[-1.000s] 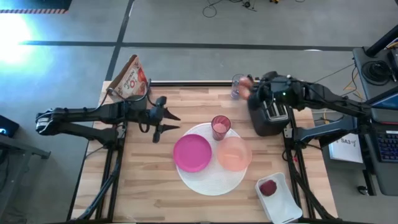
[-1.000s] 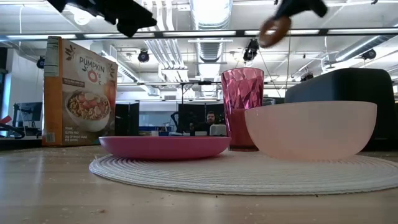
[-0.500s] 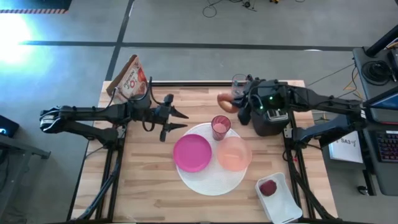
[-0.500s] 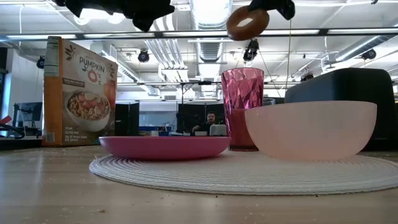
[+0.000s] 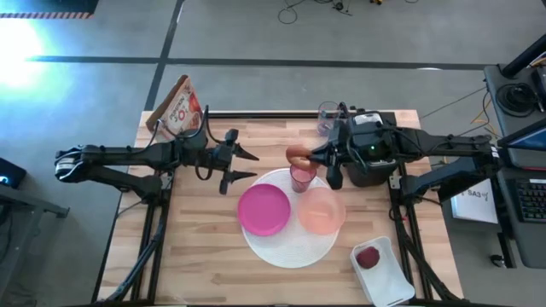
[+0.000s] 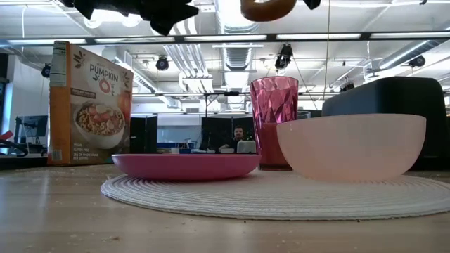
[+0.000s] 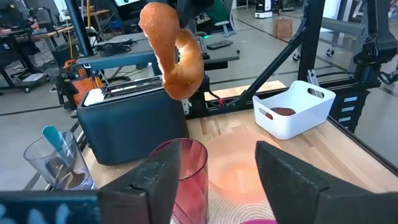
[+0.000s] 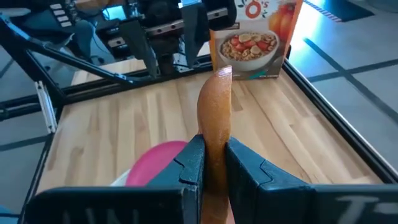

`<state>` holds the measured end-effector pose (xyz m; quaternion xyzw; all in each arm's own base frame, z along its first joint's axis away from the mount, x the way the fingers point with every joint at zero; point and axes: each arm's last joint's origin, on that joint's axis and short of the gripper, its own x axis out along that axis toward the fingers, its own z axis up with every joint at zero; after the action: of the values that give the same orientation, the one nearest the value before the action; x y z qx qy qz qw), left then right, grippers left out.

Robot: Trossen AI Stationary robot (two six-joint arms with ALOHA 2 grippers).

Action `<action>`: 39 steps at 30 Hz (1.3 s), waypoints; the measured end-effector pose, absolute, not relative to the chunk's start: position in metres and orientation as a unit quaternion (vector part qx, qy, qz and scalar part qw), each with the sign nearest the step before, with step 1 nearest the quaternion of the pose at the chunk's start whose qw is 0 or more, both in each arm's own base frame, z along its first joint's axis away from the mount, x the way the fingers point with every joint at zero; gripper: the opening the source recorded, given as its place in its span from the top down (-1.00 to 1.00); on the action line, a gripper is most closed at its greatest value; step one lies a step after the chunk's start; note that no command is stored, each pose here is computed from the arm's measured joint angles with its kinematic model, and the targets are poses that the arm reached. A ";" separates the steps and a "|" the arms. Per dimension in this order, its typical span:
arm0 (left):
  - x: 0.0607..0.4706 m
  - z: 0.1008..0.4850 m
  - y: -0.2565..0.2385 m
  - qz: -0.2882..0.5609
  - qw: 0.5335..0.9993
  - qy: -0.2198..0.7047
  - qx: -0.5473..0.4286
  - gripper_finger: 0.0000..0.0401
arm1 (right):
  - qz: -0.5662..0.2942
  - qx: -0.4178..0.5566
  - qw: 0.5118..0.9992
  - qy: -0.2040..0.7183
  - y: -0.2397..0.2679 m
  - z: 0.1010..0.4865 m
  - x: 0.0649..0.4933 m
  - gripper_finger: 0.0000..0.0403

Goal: Arrange a breakfast setting
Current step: Put the toasted bread on the pink plate

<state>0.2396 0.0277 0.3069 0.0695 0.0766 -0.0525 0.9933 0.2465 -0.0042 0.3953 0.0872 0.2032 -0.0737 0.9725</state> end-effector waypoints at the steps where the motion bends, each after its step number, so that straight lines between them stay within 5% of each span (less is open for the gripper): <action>1: 0.240 0.307 0.028 -0.053 0.993 0.077 0.069 -0.02 | -0.072 0.085 0.973 0.204 -0.004 0.395 0.247 0.81; 9: 0.251 0.307 0.028 -0.052 0.997 0.043 0.043 -0.22 | -0.034 0.000 0.975 0.217 0.006 0.383 0.269 0.81; 39: 0.281 0.293 0.009 -0.099 0.994 0.007 0.047 -0.09 | 0.029 -0.078 0.973 0.214 0.016 0.374 0.307 0.81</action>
<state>0.2811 0.0088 0.2925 0.0474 0.0074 -0.0991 0.9939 0.3069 0.0161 0.3740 -0.0776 0.2142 0.0292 0.9733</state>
